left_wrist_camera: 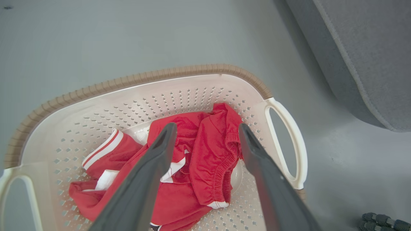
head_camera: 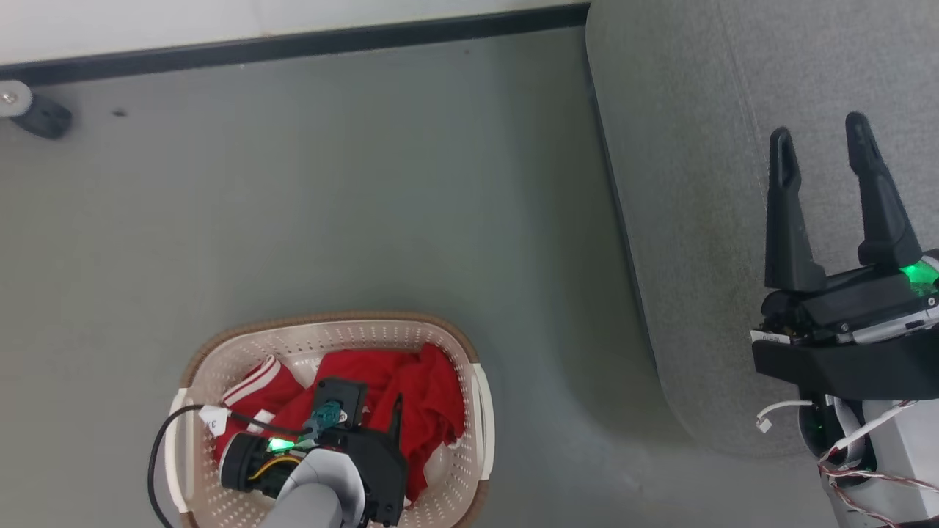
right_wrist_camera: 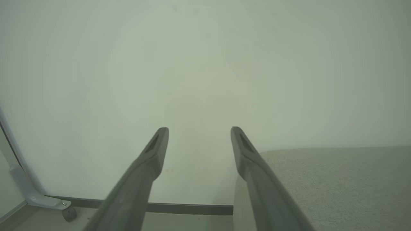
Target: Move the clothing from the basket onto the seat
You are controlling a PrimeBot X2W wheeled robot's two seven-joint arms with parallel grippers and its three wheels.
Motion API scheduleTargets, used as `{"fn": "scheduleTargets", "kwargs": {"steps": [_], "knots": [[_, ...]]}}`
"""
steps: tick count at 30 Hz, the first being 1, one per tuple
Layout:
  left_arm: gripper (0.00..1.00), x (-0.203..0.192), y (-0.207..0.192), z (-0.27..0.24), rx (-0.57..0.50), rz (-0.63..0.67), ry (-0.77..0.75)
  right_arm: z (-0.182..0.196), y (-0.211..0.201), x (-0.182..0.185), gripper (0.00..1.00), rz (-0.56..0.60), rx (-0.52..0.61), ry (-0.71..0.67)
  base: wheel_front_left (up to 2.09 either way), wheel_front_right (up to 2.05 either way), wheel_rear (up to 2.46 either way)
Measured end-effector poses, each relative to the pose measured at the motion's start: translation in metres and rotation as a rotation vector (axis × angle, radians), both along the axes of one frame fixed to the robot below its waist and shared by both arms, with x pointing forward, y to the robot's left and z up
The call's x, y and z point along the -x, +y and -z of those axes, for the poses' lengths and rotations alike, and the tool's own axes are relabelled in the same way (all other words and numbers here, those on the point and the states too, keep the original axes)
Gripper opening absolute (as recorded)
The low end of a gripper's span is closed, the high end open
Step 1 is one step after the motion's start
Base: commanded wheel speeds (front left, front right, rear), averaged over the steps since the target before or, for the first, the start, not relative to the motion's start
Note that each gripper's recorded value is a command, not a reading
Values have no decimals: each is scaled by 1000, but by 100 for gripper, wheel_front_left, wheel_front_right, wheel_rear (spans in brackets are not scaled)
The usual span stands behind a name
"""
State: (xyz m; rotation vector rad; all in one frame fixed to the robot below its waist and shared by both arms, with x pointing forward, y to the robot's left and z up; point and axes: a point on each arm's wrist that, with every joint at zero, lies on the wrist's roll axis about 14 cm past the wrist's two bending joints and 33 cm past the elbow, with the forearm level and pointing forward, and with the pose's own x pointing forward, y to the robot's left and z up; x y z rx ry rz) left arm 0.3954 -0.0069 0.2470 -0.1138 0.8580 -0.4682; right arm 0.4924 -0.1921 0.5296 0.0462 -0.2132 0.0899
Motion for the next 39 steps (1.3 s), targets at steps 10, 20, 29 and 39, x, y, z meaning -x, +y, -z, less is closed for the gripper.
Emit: {"fn": "scheduleTargets", "kwargs": {"steps": [10, 20, 29, 39], "knots": [[100, 2, -10, 64, -91, 134, 141, 18, -8, -26, 100, 15, 14, -8, 0, 0, 0], [100, 16, -14, 115, -126, 178, 256, 49, -15, -42, 100, 36, 28, 29, 0, 0, 0], [100, 40, -9, 149, -155, 194, 364, 58, -17, -54, 100, 43, 42, 15, 0, 0, 0], [100, 44, -7, 169, -155, 199, 412, 70, -14, -62, 100, 35, 45, 13, 0, 0, 0]]}}
